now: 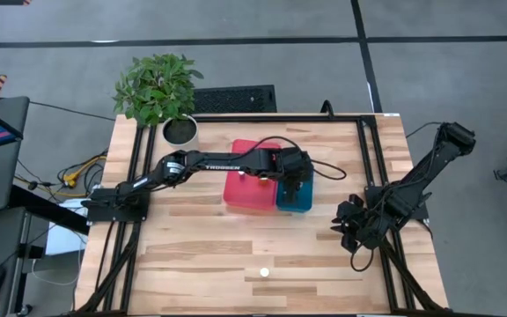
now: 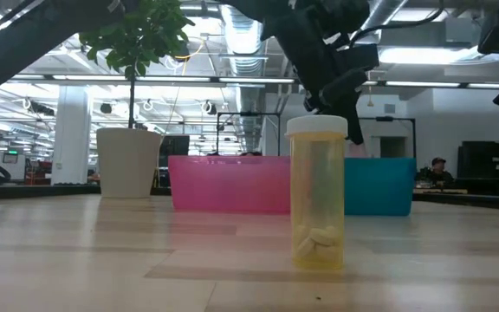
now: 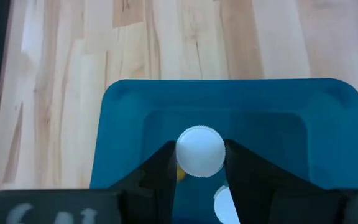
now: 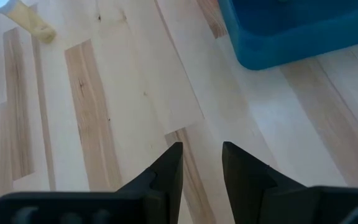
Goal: Pick and place medicine bottles into bin by pill shape (circle, oval)
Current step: Put the red pill bottle into the blue bin
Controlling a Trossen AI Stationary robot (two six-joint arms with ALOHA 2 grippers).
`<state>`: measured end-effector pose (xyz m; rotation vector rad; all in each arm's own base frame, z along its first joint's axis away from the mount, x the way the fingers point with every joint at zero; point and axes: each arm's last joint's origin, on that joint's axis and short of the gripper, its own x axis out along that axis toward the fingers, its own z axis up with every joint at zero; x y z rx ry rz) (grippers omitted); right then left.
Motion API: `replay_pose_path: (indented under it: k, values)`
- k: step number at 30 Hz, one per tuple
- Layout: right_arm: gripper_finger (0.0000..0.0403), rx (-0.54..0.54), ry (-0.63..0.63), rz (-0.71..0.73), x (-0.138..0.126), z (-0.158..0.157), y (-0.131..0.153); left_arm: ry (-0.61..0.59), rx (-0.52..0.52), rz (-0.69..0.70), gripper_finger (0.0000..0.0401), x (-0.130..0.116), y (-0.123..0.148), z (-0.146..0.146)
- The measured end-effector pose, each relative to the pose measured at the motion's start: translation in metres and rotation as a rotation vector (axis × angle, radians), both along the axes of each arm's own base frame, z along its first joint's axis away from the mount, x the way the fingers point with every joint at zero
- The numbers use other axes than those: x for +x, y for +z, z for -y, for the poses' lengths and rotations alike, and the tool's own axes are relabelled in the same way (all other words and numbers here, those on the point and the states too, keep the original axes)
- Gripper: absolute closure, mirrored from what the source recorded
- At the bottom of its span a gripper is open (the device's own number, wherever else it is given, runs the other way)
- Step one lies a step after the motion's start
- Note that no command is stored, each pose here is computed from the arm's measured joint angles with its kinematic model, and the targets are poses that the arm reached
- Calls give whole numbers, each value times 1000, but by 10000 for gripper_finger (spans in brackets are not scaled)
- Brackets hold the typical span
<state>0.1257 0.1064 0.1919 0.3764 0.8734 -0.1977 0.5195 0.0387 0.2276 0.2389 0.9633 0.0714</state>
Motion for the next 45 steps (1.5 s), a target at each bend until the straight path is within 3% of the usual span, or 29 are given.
replay_pose_path:
  k: [7, 13, 45]
  values:
    - [282, 0, 0, 0, 0, 0, 0, -1, -1, -3, 287, 1, -2, 0]
    - [282, 2, 0, 1, 0, 0, 0, -7, -4, -56, 287, 6, -28, 4]
    - [282, 0, 1, -1, 0, 0, 0, -5, 32, -61, 254, 5, -25, 5]
